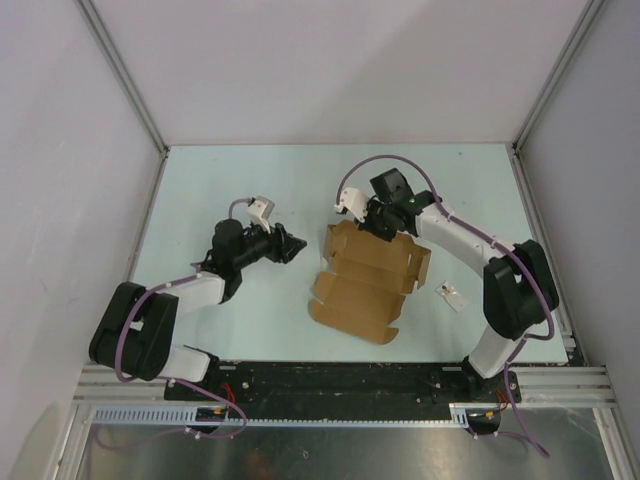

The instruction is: Fold the paper box

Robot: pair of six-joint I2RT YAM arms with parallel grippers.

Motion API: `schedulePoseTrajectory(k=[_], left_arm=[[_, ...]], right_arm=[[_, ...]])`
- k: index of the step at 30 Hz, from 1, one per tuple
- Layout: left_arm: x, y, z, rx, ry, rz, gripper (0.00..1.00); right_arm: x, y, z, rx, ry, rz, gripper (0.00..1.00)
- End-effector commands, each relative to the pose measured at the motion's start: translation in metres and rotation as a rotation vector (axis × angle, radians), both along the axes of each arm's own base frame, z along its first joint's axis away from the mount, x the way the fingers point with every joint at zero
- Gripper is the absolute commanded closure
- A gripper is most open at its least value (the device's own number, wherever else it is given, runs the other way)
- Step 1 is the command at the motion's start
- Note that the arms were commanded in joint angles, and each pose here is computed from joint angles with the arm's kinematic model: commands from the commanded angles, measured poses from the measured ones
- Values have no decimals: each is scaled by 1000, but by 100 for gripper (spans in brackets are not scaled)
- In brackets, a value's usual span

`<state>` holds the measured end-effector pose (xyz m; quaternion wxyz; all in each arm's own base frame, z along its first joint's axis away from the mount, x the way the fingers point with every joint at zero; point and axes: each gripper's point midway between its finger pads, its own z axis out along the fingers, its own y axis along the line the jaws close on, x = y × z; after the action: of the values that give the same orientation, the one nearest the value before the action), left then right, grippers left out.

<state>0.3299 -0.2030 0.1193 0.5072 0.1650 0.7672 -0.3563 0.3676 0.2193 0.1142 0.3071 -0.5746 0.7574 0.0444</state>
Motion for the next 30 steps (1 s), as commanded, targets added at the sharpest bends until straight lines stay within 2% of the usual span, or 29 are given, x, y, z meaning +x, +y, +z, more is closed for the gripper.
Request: schedulePoseTrajectory(k=[1,10,18,25,30], left_arm=[[11,-5,19,-30,-51,-19,40],[7,-12,18,-54,-46,-60,40],[-3,-21,14,-62,-51,-125,41],[-17,-48,2,-19,-88,-200,43],[-17,-49,-1,-27,-106,-204,43]], right_arm=[[9,-1,39,-19,-195,-16,100],[-16,13,54,-14,-369,-18,100],[-35,15,51,16,-411,-15,100],[-38,9,50,10,-488,-53,100],[-40,8,48,5,-543,-76,100]])
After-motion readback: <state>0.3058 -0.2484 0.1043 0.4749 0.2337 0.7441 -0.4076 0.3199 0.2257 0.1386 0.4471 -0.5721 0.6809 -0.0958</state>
